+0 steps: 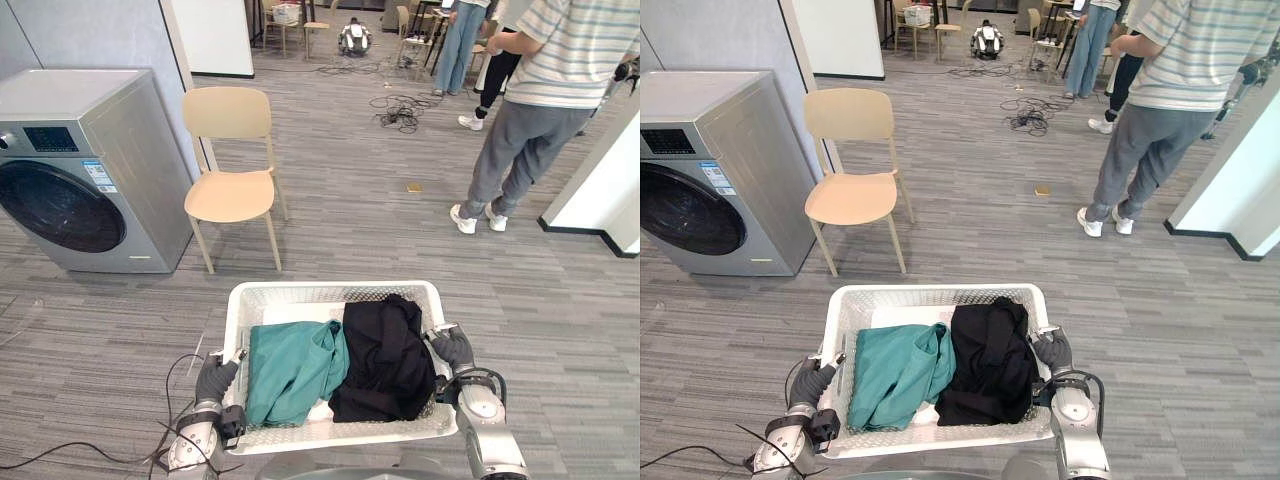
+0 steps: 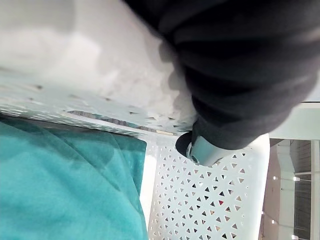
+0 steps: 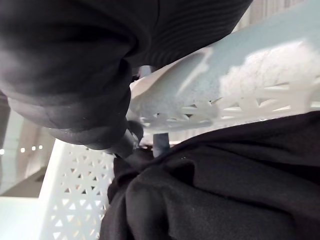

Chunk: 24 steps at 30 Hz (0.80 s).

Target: Pick up the laundry basket with both hands and put the clothes into the washing machine.

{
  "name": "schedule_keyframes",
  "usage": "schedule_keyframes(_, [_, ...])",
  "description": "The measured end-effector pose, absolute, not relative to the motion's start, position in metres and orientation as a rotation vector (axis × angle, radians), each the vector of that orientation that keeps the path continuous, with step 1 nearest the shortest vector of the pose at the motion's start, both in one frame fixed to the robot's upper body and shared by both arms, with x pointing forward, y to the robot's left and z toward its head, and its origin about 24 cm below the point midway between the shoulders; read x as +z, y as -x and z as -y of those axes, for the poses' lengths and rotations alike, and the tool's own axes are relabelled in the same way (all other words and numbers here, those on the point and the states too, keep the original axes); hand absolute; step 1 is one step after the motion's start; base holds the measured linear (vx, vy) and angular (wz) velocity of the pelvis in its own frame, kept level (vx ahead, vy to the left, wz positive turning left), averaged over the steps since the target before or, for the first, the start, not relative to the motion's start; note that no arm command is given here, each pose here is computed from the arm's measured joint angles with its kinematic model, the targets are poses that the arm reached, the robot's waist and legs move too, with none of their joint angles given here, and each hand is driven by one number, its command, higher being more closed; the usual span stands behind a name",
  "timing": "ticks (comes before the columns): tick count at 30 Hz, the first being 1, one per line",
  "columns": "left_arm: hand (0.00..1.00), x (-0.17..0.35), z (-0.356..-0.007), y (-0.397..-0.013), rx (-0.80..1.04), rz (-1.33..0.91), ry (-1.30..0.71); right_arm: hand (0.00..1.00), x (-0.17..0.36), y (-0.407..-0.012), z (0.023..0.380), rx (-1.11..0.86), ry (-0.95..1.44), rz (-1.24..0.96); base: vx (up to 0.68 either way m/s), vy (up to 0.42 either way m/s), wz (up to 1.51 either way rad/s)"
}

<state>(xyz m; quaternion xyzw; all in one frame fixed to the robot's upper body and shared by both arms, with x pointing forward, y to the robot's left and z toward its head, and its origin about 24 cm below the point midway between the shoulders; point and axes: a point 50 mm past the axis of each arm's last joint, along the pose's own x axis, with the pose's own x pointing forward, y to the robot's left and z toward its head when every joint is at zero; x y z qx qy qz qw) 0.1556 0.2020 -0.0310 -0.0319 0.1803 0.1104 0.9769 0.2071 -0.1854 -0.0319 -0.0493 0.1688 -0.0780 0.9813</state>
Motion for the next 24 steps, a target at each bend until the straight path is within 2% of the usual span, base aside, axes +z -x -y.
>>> schedule_keyframes(4, [1.00, -0.028, -0.208, -0.155, 0.229, -0.353, 0.043, 1.00, -0.031, -0.206, 0.181, -0.156, 0.081, -0.334, 0.29, -0.124, 0.54])
schedule_keyframes(10, [1.00, -0.034, -0.194, -0.160, 0.223, -0.364, 0.103, 1.00, -0.026, -0.205, 0.197, -0.174, 0.105, -0.313, 0.23, -0.073, -0.03])
schedule_keyframes(14, [1.00, -0.034, -0.186, -0.169, 0.183, -0.351, 0.126, 1.00, -0.025, -0.205, 0.204, -0.204, 0.103, -0.304, 0.06, 0.049, 0.12])
schedule_keyframes(15, [1.00, -0.043, -0.197, -0.162, 0.199, -0.391, 0.087, 1.00, -0.032, -0.195, 0.196, -0.201, 0.071, -0.341, 0.01, 0.002, 0.06])
schedule_keyframes(24, [1.00, -0.043, -0.197, -0.162, 0.200, -0.391, 0.091, 1.00, -0.034, -0.194, 0.198, -0.208, 0.036, -0.348, 0.00, 0.000, 0.00])
